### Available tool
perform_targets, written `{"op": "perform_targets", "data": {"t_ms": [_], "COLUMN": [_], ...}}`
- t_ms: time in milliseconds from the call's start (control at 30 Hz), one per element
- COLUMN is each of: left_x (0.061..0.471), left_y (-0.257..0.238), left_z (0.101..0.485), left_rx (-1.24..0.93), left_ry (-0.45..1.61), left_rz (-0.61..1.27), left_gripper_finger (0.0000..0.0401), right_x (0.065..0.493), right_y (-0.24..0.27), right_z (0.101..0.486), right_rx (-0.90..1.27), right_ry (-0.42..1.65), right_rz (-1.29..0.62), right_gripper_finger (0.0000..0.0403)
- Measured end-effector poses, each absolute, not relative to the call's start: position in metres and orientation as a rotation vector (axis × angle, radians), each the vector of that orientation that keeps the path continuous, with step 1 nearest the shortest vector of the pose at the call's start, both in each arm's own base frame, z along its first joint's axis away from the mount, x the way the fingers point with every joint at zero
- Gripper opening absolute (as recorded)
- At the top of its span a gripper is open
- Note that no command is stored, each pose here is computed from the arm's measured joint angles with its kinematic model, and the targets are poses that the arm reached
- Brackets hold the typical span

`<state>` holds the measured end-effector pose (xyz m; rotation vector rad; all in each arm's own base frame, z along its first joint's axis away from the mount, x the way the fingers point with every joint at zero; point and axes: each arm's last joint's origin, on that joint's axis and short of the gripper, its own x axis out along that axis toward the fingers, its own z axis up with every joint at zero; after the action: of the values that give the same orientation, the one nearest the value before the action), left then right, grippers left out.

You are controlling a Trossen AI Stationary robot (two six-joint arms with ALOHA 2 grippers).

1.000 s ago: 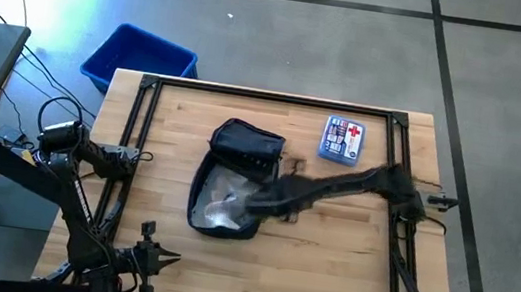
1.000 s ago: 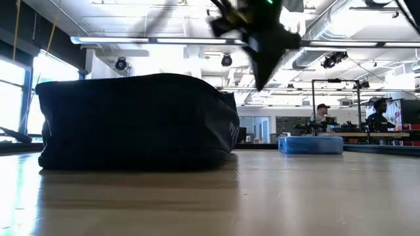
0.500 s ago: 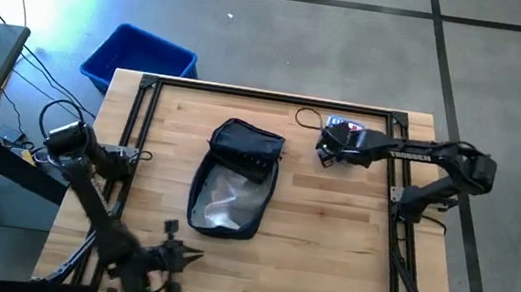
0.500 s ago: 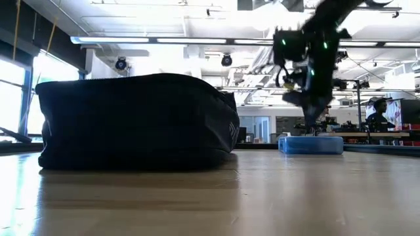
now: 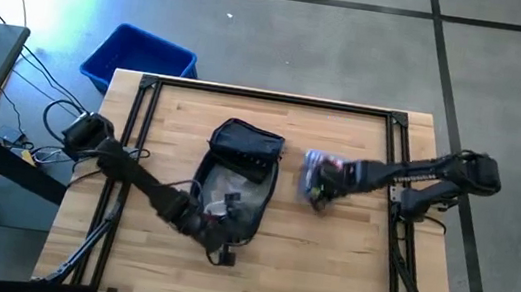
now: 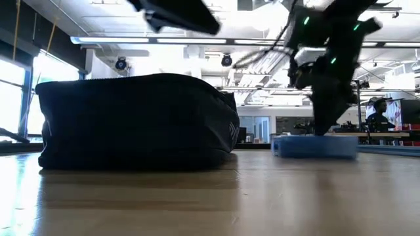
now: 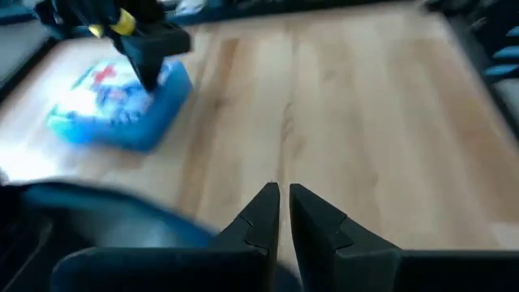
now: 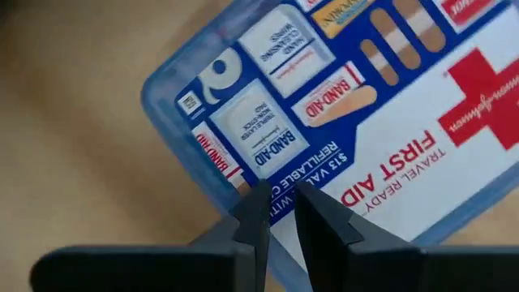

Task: Unpack backpack
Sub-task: Put the blue medicine kit into the black backpack

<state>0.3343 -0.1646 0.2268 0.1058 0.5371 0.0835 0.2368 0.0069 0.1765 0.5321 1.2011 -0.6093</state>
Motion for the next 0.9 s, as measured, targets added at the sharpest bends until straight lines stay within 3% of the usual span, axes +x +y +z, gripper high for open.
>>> {"op": "perform_targets", "data": {"t_ms": [200, 300, 433, 633, 900], "left_x": [0.355, 0.364, 0.379, 0.400, 0.408], "left_y": [-0.159, -0.162, -0.160, -0.147, -0.128], "left_z": [0.222, 0.207, 0.179, 0.148, 0.133], "left_rx": [0.062, 0.078, 0.111, 0.138, 0.153], "left_ry": [0.467, 0.458, 0.518, 0.653, 0.736], "left_rz": [-0.052, -0.110, -0.101, -0.085, -0.047], "left_gripper_finger": [0.0012, 0.0007, 0.0001, 0.0000, 0.0000], "right_x": [0.230, 0.217, 0.196, 0.183, 0.180], "right_y": [0.075, 0.099, 0.105, 0.091, 0.081], "right_z": [0.208, 0.209, 0.194, 0.162, 0.124], "right_rx": [0.515, 0.534, 0.580, 0.652, 0.816], "right_ry": [1.067, 1.008, 1.083, 1.163, 1.057], "right_rz": [-0.451, -0.482, -0.604, -0.684, -0.561], "right_gripper_finger": [0.0034, 0.0035, 0.0053, 0.0141, 0.0291]}}
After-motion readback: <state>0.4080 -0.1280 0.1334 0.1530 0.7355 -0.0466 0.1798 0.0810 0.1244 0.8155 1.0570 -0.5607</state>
